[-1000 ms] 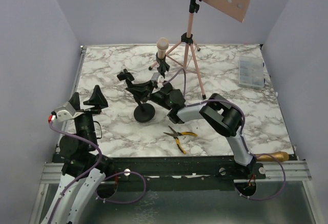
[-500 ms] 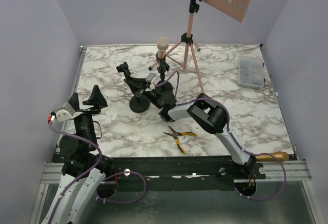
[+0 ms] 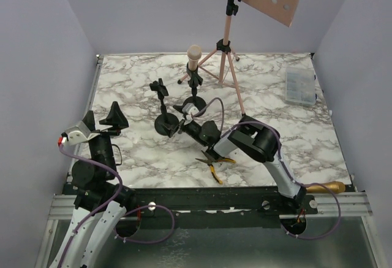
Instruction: Set up the instrument practice props
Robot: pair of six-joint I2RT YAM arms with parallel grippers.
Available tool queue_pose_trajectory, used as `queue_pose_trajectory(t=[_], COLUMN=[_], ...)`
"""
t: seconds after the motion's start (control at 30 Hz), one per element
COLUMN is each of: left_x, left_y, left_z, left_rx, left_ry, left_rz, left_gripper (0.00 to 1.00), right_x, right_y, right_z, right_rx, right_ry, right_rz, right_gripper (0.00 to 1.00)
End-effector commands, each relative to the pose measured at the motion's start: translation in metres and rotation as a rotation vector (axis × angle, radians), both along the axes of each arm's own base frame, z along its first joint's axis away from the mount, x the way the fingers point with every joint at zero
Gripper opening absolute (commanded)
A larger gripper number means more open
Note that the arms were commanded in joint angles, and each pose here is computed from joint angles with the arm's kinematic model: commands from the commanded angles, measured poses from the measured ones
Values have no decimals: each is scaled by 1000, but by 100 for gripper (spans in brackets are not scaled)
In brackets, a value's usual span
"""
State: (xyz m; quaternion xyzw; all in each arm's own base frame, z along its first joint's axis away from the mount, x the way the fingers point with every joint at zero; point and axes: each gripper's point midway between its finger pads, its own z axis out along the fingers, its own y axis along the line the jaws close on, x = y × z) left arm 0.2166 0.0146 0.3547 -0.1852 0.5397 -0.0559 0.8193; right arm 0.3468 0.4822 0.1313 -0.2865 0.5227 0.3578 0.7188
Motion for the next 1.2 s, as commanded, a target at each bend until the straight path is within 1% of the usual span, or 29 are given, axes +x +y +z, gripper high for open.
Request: queue_pose_trajectory(t=[0.0,0.07,0.1,0.13,0.2,0.27,0.3,0.33,0.4,0.47,0.6,0.63,0.73,0.77,0.83,0.87,0.93,1.03,1.1,1.17], left_x=[3,3,3,2,3,4,4,5,8,11,12,12,12,12,13,13,14,13,14,15], left_y=[-1,-2,-2,-3,-3,-1,-1,-2,-5,-7,-8,-7,-6,-6,-8,-7,-8,-9,-9,-10], left_z=[-3,-2,-2,-1,-2,-2,-2,-2,-4,-5,-5,-7,-7,-7,-8,-8,-8,-7,-8,-8], left_rx=[9,8,5,4,5,3,3,4,7,10,9,8,7,7,8,8,9,9,11,12], left_ry=[17,15,14,12,15,21,23,25,30,42,43,47,54,54,52,54,58,51,54,58], left_rz=[-2,-6,-10,-13,-12,-2,-2,-6,-17,-23,-32,-26,-16,-19,-25,-23,-23,-35,-34,-34], left_gripper=[97,97,97,97,98,98,98,98,98,98,98,99,99,99,99,99,99,99,99,99], right_x=[-34,-50,-57,-62,-63,-56,-52,-49,-44,-43,-34,-30,-20,-19,-23,-31,-36,-33,-32,-42], right_y=[-54,-74,-84,-93,-109,-130,-150,-167,-204,-235,-294,-311,-357,-373,-398,-409,-427,-451,-476,-506], right_z=[82,63,52,40,14,-17,-41,-51,-59,-56,-49,-49,-48,-46,-35,-32,-22,-14,-14,-19], right_rx=[248,182,124,59,-115,-281,-384,-468,-564,-615,-620,-609,-438,-375,-175,-45,144,355,467,577], right_ry=[-62,5,34,57,101,259,374,428,493,530,623,670,863,907,935,955,971,1016,1045,1076], right_rz=[-48,-45,-56,-74,-153,-274,-376,-467,-659,-797,-994,-1045,-1207,-1264,-1419,-1496,-1586,-1637,-1685,-1786], right_gripper=[100,100,100,100,100,100,100,100,100,100,100,100,100,100,100,100,100,100,100,100])
